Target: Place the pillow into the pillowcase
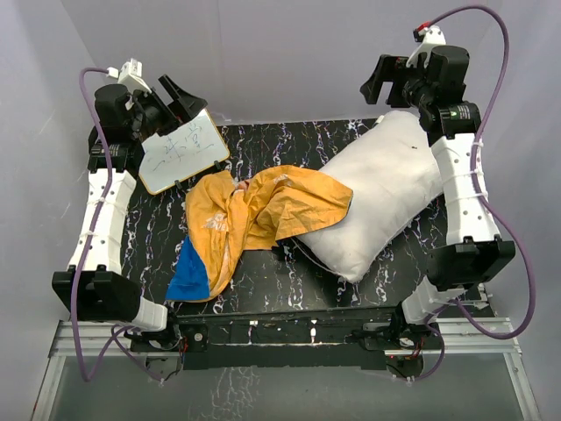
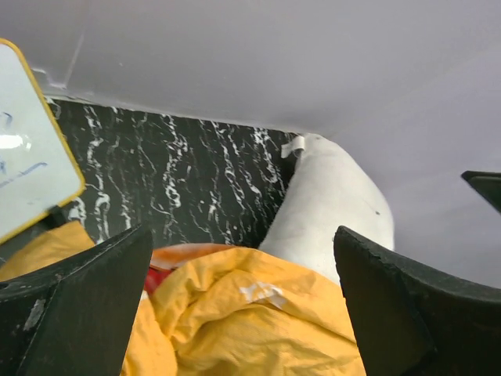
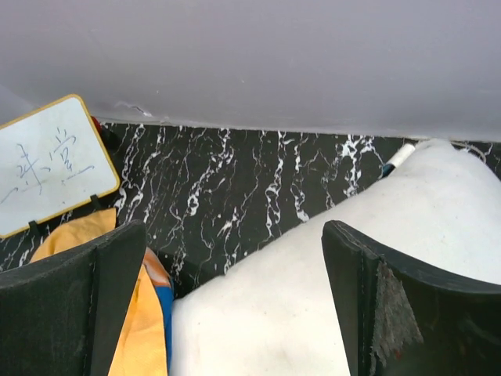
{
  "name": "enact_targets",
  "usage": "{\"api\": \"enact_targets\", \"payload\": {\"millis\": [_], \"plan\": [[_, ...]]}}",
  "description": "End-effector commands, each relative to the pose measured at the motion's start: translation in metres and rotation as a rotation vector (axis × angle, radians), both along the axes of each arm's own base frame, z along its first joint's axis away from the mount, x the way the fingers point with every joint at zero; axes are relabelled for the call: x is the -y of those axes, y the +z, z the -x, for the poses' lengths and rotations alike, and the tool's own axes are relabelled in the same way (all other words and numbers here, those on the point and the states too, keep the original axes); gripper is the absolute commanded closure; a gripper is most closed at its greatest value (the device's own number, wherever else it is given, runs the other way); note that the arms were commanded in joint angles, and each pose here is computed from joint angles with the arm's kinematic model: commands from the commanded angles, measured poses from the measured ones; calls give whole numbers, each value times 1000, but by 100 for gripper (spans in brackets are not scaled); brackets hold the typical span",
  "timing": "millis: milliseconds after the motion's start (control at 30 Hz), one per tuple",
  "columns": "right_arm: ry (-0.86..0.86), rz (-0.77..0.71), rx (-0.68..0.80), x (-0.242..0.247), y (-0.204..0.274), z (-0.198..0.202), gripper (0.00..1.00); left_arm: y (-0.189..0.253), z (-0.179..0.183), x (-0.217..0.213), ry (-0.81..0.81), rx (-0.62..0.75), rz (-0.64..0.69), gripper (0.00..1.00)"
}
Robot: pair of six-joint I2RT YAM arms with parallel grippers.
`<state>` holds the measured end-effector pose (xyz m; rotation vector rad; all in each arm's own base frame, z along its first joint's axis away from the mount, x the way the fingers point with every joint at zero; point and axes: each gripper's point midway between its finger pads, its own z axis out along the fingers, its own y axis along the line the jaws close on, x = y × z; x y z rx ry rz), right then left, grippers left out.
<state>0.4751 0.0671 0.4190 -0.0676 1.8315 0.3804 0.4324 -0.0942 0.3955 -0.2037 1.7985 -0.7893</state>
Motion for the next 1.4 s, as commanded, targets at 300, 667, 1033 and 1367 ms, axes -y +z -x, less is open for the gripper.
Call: {"api": "enact_targets", "payload": {"millis": [300, 667, 1033, 1367], "plan": [[409, 155, 228, -44, -3, 80, 1, -19, 43, 45, -143, -128, 50, 3], [994, 212, 207, -96, -72, 152, 1, -111, 82, 55, -165, -357, -248, 6], [1135, 490, 27, -134, -136, 176, 1, -201, 151, 36, -92, -613, -224, 8], [996, 543, 42, -155, -137, 135, 1, -272, 166, 26, -70, -848, -347, 18]]}}
